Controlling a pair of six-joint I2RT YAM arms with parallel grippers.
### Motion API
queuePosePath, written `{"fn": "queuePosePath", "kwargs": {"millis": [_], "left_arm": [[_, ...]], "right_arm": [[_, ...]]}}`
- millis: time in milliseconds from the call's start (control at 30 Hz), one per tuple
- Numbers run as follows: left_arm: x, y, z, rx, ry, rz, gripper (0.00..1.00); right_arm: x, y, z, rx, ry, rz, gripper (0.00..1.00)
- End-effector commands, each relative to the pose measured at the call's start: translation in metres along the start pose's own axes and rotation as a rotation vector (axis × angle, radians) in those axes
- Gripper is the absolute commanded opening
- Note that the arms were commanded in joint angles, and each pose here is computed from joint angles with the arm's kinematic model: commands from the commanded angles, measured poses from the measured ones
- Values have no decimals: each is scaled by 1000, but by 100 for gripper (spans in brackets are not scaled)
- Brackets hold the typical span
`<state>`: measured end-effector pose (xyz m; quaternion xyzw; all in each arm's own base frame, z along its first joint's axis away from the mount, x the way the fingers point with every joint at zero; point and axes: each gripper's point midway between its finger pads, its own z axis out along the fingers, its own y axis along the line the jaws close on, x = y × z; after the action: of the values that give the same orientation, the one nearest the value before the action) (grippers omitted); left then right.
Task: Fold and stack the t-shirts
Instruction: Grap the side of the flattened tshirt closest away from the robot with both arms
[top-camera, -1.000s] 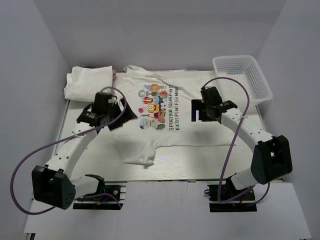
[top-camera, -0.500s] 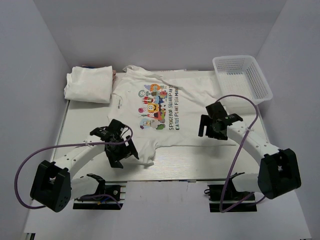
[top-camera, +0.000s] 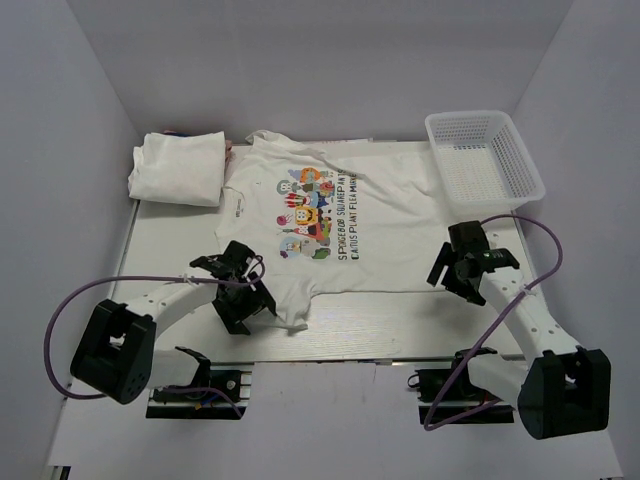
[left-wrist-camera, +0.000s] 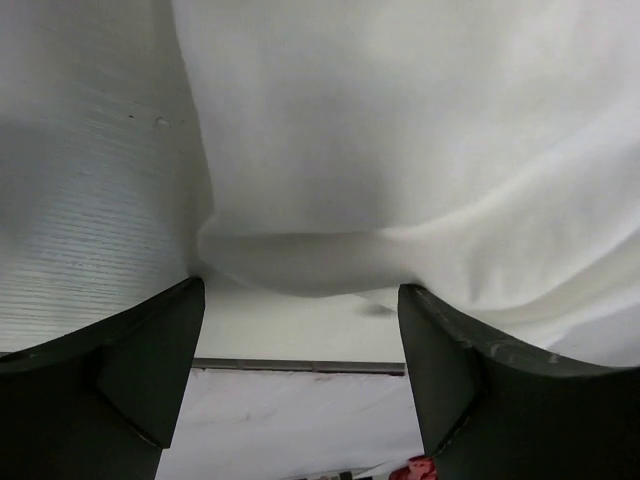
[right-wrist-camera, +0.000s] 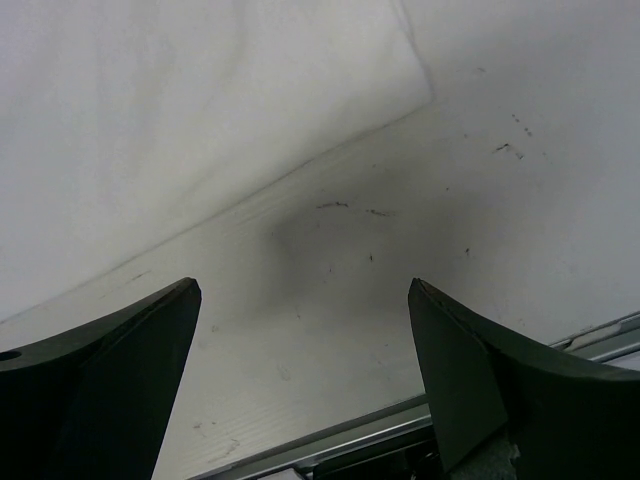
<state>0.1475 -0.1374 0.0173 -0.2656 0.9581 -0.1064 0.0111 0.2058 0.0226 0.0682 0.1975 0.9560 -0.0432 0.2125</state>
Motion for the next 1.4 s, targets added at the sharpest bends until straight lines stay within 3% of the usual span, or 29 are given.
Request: {"fn": "queuePosePath", "kwargs": {"millis": [0,267,467,600,667,767,800,833,900,1100,1233,1333,1367], "left_arm": [[-19,-29,-18,123,-103,-35,88],[-26,-19,-39,143,-199,-121,87],[-27,-14,-18,93,-190,-140,82],[-36,-13,-4,75,-216,-134,82],[-38,-13,1,44,-210,-136,76],[-27,-1,10,-7,-153,-120,45],[-27,-4,10,6,-151,-102,25],[-24,2,13,-7,-143,-103,14],[-23,4,12,-10,-142,-95,0],[-17,24,-1,-78,-151,-87,0],[-11,18,-7,-16,-142,-92,0],[-6,18,-11,1,-122,-91,0],[-2,20,-11,-9,-106,-92,0]], "right_arm": [[-8,-13,-6,23,-33,42,90],[-11,-15,-2,-18,-4,79,90],[-16,-13,5,-67,-21,180,90],[-23,8,15,-193,-12,218,90],[-20,11,20,-220,-10,247,90],[-24,4,28,-197,-50,290,90],[-25,4,29,-195,-54,301,90],[-24,2,32,-190,-52,315,90],[-20,3,38,-195,-49,356,90],[-21,2,50,-199,-89,384,83],[0,-12,65,-117,-37,392,80],[8,-11,71,-125,-20,412,68],[9,-10,69,-131,-18,416,48]]}}
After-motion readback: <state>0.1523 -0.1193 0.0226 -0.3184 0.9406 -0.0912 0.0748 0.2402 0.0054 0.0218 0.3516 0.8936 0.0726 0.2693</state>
